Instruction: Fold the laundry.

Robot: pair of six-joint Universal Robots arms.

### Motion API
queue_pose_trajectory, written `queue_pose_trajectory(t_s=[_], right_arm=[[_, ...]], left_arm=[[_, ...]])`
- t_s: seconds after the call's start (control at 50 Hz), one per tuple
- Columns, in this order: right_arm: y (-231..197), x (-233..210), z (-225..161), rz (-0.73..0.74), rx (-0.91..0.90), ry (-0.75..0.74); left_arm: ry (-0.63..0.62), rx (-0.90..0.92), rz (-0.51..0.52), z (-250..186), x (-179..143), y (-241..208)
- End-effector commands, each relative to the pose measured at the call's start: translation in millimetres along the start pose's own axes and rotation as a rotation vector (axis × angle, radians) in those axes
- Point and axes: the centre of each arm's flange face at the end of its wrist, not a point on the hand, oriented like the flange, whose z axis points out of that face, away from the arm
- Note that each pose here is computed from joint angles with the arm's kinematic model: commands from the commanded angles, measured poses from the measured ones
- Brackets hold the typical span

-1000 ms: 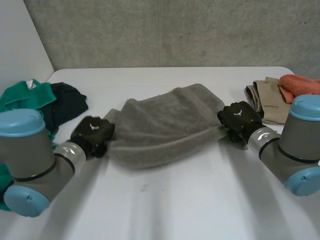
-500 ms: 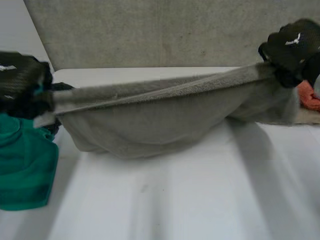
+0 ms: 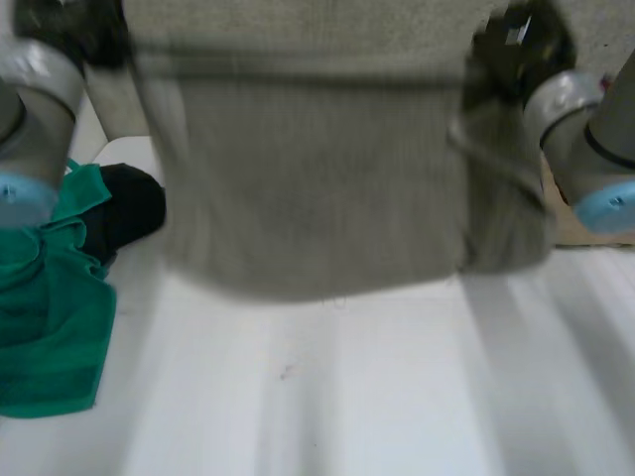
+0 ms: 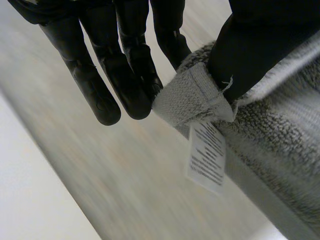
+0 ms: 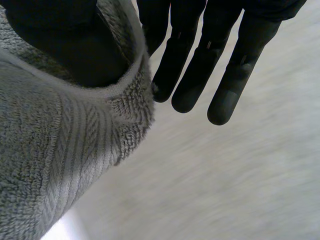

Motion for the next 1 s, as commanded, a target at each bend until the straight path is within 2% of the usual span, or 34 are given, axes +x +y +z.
queue_pose_trajectory(t_s=[0.02,0.1,0.22,0.3,0.36,0.42,0.48,0.58,0.68,0.78,0.86,1.0], right_arm=[[-52.0,36.6,12.5,0.048,0.349,0.197],[-47.5,28.9,3.6,0.053,0.361,0.107],[-9.6,6.0,-14.5,0.110,0.193,-0.041],[24.2,-22.4,-32.3,0.150,0.080,-0.204],[68.2,-56.1,-55.7,0.210,-0.053,-0.357],[97.0,-74.4,-67.8,0.242,-0.134,-0.410],[126.6,-90.6,-78.9,0.272,-0.224,-0.440],[154.3,-100.1,-87.4,0.305,-0.329,-0.435],[174.0,-88.5,-83.7,0.415,-0.454,-0.295],[186.6,-82.8,-84.3,0.558,-0.556,-0.221],[188.8,-82.7,-89.2,0.636,-0.638,-0.242],[181.9,-87.4,-95.5,0.684,-0.682,-0.335]], left_arm=[[-0.100,0.171,-0.149,6.1,-24.6,-57.7],[-0.043,0.090,-0.133,-10.3,-17.9,-46.1],[-0.044,-0.069,-0.087,-40.7,-17.4,-1.0],[-0.026,-0.205,-0.034,-63.3,-11.2,44.5],[0.031,-0.329,0.010,-86.6,1.7,91.3],[0.064,-0.407,0.033,-102.0,9.3,124.9],[0.081,-0.462,0.041,-112.6,14.4,149.8],[0.086,-0.513,0.041,-121.9,15.9,165.2],[0.079,-0.508,0.039,-124.0,11.8,162.1],[0.075,-0.509,0.037,-125.3,7.3,160.4],[0.080,-0.519,0.035,-128.3,5.5,159.9],[0.094,-0.578,0.032,-139.3,4.2,161.7]])
